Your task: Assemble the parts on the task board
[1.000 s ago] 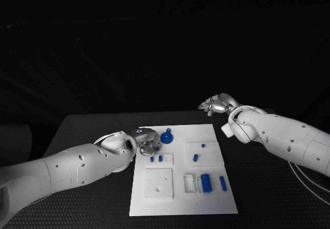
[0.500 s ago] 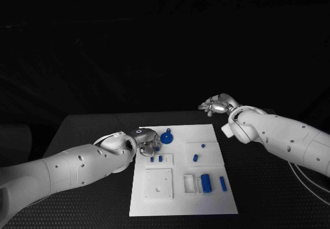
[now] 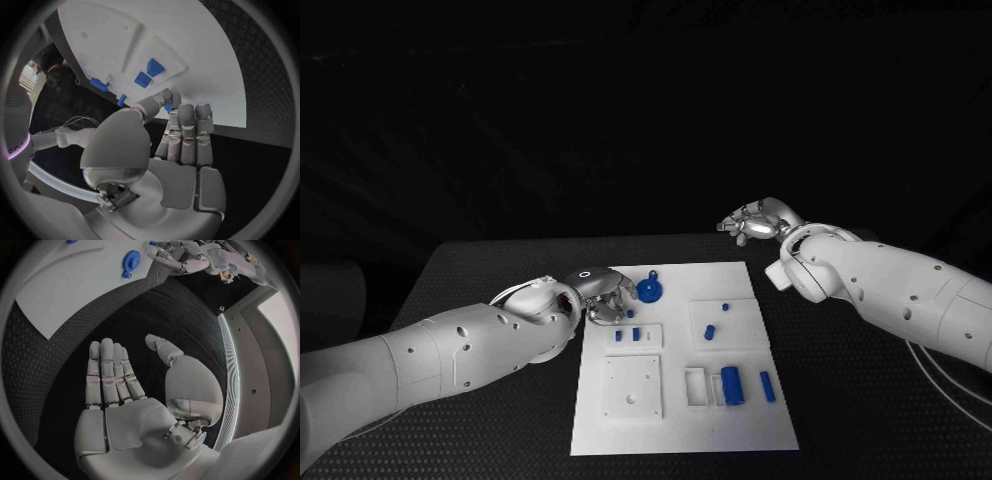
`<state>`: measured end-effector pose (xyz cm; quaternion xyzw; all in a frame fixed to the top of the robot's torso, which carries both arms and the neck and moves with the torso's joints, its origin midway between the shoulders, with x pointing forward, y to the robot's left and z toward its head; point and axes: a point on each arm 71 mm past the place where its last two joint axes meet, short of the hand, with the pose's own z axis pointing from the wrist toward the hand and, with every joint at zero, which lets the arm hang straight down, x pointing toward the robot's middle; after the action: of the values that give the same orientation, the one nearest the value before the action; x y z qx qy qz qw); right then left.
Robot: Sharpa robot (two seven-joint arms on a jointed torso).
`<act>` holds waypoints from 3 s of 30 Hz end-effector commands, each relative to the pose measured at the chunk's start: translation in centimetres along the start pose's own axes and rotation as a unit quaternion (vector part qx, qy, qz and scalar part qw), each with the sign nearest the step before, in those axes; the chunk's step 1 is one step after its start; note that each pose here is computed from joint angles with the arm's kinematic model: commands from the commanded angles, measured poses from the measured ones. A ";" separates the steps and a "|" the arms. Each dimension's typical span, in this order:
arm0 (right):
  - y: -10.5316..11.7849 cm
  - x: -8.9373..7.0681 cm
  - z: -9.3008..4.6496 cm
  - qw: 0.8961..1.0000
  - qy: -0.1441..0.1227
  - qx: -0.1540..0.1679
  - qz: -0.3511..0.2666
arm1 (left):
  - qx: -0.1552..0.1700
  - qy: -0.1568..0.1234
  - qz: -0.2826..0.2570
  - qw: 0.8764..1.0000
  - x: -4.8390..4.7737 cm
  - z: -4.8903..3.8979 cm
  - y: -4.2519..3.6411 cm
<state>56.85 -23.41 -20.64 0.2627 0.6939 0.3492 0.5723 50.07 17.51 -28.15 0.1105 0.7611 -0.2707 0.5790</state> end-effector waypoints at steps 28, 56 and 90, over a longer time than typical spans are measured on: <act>-0.9 2.0 -3.2 0.980 0.087 -0.074 -0.165 | -0.069 -0.125 -0.442 0.886 -5.98 -3.40 5.72; -1.8 7.0 -7.2 0.869 0.115 -0.148 -0.458 | -0.016 -0.114 -0.521 0.846 -6.25 -4.70 2.16; -3.9 9.9 -6.1 0.865 0.123 -0.137 -0.466 | -0.018 -0.118 -0.537 0.835 -6.77 -4.74 2.18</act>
<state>49.12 -19.51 -28.94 -0.2109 0.7462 0.1610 0.6106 49.29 23.05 -21.79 -0.3598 0.6361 -0.5264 0.4346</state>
